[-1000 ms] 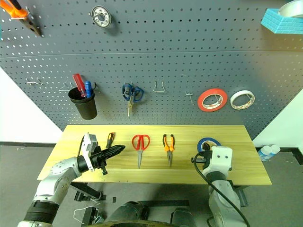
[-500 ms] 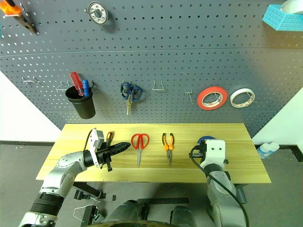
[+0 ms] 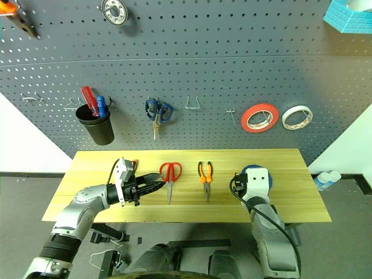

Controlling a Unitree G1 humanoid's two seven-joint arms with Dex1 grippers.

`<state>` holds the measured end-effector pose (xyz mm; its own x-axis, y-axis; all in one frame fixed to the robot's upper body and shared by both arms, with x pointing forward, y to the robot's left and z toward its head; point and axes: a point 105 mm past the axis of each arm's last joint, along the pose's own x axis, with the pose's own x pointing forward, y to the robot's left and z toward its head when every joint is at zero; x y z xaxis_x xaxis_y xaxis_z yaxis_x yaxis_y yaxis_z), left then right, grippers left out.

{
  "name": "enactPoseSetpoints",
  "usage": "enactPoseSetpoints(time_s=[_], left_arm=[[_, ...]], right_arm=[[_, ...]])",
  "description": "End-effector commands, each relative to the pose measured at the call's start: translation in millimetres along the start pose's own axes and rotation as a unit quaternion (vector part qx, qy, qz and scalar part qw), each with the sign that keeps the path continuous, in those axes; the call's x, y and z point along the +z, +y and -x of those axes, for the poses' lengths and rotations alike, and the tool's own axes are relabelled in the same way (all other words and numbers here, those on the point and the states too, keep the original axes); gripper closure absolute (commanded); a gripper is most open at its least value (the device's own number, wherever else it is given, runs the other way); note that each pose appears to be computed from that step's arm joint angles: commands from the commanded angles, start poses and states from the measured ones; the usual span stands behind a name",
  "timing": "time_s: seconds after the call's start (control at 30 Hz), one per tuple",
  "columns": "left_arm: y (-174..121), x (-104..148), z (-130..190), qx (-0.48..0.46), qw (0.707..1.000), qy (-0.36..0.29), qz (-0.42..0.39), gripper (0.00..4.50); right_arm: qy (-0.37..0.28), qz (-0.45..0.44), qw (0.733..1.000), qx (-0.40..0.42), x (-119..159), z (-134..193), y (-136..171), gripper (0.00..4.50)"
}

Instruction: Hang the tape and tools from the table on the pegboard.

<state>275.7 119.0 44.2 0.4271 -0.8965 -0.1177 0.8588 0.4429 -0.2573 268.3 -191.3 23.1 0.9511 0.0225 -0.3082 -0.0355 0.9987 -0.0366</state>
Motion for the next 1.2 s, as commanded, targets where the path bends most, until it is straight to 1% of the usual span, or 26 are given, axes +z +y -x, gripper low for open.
enactPoseSetpoints(time_s=[0.03,0.13,0.17,0.33,0.43,0.63,0.87,1.2], left_arm=[[2.1,6.5,-5.3,-0.007,1.000,-0.005,-0.007,1.23],[2.6,5.2,-8.2,-0.012,1.000,0.002,-0.007,0.20],[3.1,4.7,-9.2,-0.013,1.000,0.004,-0.008,0.05],[5.1,1.0,-12.1,-0.015,0.999,0.021,-0.021,0.05],[0.5,-1.9,-12.9,-0.029,0.998,0.034,-0.037,0.05],[-4.6,1.1,-18.5,-0.042,0.998,0.027,-0.043,0.05],[-6.0,9.2,-21.3,-0.038,0.997,0.022,-0.070,0.05],[-12.4,15.0,-13.9,-0.027,0.996,0.018,-0.086,0.05]], right_arm=[[-0.004,0.010,1.000,0.001,5.4,-3.0,-1.3,1.18],[0.003,0.013,1.000,0.005,4.3,-5.1,-1.0,0.15],[0.006,0.015,1.000,0.007,3.9,-5.9,-0.9,0.02],[0.013,0.022,1.000,0.004,3.2,-9.2,-3.7,0.02],[0.017,0.026,0.999,0.009,2.5,-8.8,-2.8,0.02],[0.028,0.032,0.999,0.008,1.9,-15.5,-5.1,0.02],[0.064,0.060,0.996,0.001,-4.7,-26.7,-12.9,0.02],[0.103,0.071,0.992,0.012,-19.3,-33.0,-12.8,0.02]])
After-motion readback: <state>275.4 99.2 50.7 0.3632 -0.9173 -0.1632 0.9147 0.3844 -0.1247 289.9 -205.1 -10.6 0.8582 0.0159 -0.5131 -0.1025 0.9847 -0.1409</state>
